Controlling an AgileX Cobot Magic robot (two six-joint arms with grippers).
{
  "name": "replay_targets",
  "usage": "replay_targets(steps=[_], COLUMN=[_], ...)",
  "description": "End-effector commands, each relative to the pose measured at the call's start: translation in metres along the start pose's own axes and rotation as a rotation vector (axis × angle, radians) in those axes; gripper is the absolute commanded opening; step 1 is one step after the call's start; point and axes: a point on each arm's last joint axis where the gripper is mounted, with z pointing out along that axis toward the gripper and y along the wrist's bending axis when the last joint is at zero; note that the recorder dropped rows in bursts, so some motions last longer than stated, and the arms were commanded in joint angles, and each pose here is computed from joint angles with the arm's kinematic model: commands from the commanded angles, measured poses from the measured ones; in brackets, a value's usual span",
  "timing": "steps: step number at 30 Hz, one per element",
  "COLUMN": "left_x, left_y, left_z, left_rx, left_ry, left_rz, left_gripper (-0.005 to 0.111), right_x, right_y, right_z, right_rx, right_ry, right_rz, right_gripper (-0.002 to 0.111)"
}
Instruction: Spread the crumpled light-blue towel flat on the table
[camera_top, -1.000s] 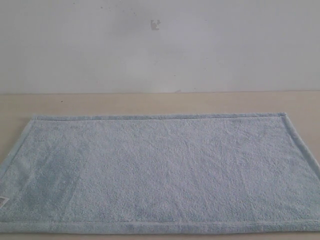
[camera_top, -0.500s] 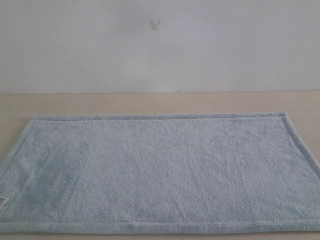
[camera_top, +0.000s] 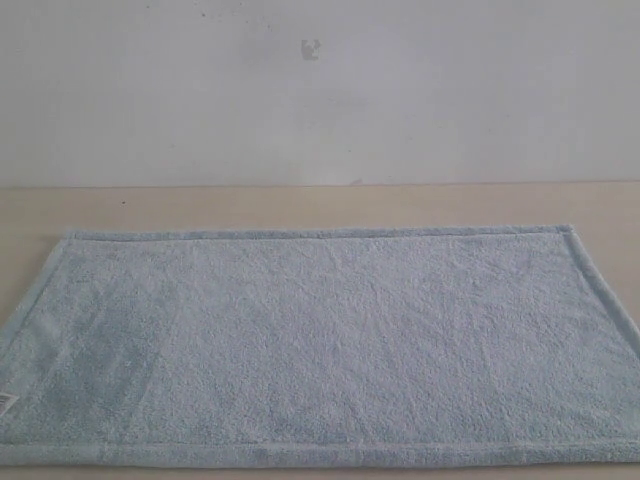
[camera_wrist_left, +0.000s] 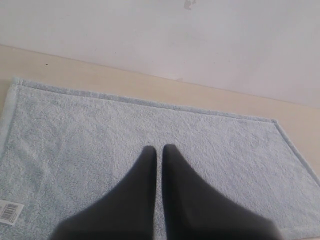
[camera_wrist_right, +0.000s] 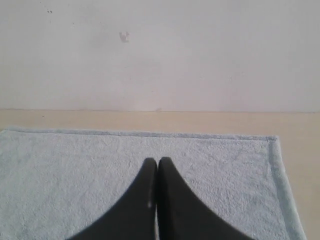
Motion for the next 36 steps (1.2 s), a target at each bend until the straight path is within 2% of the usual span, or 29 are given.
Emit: replay_targets(steps=[1,6,14,36], left_x=[-0.002,-0.002,-0.002,-0.002], left_y=[-0.001,-0.001,-0.001,-0.001], left_z=[-0.002,-0.002,-0.002,-0.002], left_rx=[0.004,0.004,0.004,0.003], left_ry=[-0.014,-0.014,-0.014,-0.014], left_rz=[-0.008,-0.008,-0.008,-0.008], left_gripper=[0.004,0.004,0.004,0.004], right_x=[0.014,0.031,0.038,0.038], right_y=[-0.004,-0.007,-0.007,-0.007], right_z=[0.004,0.008,0.008,0.008], right_rx=[0.017,0.03,0.027,0.027], right_ry=[0.007,0.03,0.097,0.101], right_rz=[-0.038,-0.056,-0.056,-0.054], right_gripper=[0.0,0.0,0.0,0.0])
